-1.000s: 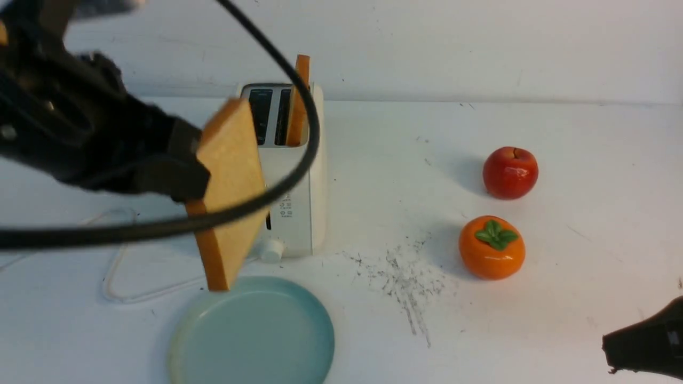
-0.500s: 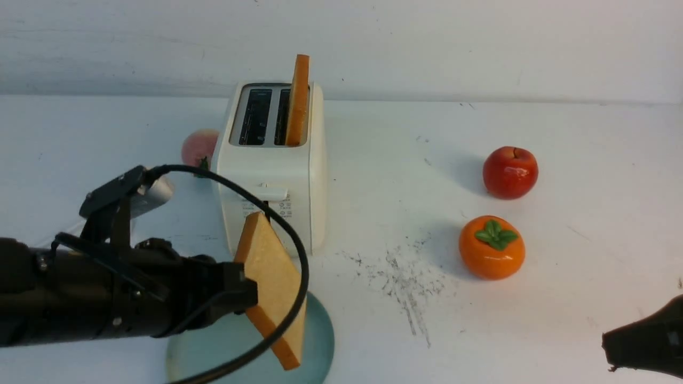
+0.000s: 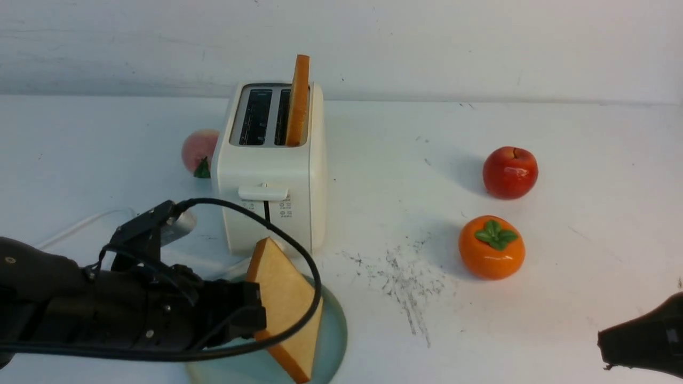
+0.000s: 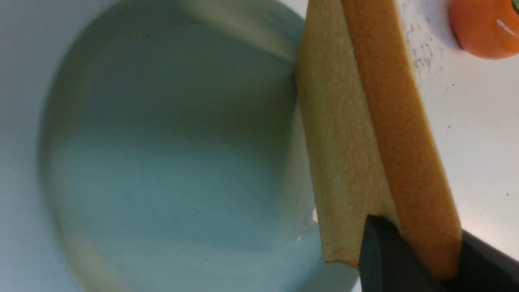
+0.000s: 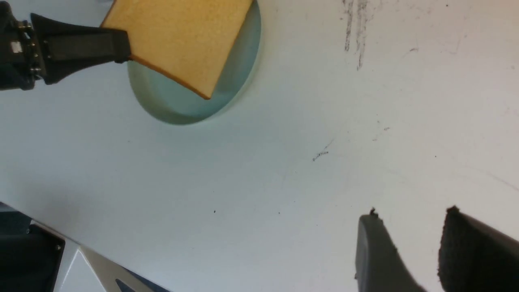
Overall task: Take toasted bread from bread machine on white table place on plate.
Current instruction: 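Place the slice of bread on the plate with the left gripper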
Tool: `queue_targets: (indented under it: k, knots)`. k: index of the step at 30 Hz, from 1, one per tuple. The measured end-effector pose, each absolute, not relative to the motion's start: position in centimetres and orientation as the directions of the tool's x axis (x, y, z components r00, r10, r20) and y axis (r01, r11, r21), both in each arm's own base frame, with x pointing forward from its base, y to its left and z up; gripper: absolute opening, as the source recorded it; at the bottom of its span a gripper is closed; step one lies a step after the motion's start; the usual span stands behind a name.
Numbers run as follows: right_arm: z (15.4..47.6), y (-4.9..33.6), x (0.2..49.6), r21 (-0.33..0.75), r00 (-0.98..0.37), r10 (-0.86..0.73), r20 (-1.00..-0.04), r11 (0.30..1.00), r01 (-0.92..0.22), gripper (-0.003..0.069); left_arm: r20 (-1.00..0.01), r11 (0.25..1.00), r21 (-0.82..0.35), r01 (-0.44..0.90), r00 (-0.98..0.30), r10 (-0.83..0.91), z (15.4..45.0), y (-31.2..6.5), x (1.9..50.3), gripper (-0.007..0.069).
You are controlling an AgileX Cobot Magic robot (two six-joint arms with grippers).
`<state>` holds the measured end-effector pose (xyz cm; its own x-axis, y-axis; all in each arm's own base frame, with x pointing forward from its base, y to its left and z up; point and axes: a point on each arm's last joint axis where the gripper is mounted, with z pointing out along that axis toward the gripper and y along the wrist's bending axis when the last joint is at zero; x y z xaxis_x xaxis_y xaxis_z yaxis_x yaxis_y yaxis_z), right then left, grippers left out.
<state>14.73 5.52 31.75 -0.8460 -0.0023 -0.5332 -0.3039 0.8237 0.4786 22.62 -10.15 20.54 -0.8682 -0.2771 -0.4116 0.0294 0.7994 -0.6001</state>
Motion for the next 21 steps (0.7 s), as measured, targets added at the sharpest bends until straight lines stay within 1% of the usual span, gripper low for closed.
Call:
queue_targets:
  k: [1,2,6,8,10,11,14,20,21]
  knots:
    - [31.8,5.5,14.7,0.479,-0.846,-0.002,-0.533,0.823,-0.304,0.0239,-0.410,0.800,-0.600,0.028,-0.869,-0.277,20.5,-10.2,22.6,0.0138]
    - [31.8,5.6,14.7,0.484,-0.847,0.000,-0.532,0.820,-0.304,0.0239,-0.403,0.801,-0.598,0.023,-0.873,-0.275,20.3,-10.2,22.7,0.0174]
    - [31.8,5.6,14.7,0.488,-0.848,0.001,-0.530,0.818,-0.304,0.0239,-0.394,0.800,-0.599,0.028,-0.880,-0.264,20.1,-10.3,22.6,0.0278]
    - [31.8,5.6,14.7,0.487,-0.848,0.000,-0.530,0.818,-0.305,0.0239,-0.399,0.811,-0.583,0.049,-0.887,-0.233,20.0,-10.3,22.5,0.0309]
    - [31.8,5.6,14.7,0.487,-0.847,-0.001,-0.531,0.818,-0.306,0.0239,-0.414,0.829,-0.551,0.092,-0.893,-0.176,19.9,-10.2,22.3,0.0325]
    - [31.8,5.6,14.7,0.487,-0.847,-0.001,-0.531,0.818,-0.306,0.0239,-0.416,0.832,-0.547,0.096,-0.893,-0.170,19.9,-10.2,22.3,0.0325]
    - [31.8,5.6,14.7,0.486,-0.847,-0.001,-0.532,0.819,-0.306,0.0239,-0.407,0.866,-0.484,0.128,-0.909,-0.093,19.4,-9.8,21.9,0.0321]
    - [31.9,5.6,14.8,0.484,-0.840,0.008,-0.543,0.820,-0.305,0.0239,-0.326,0.936,-0.341,0.088,-0.945,-0.030,18.9,-8.6,21.5,0.0254]
    - [31.9,5.6,14.8,0.484,-0.839,0.007,-0.543,0.820,-0.306,0.0239,-0.324,0.938,-0.335,0.087,-0.945,-0.028,18.9,-8.6,21.5,0.0248]
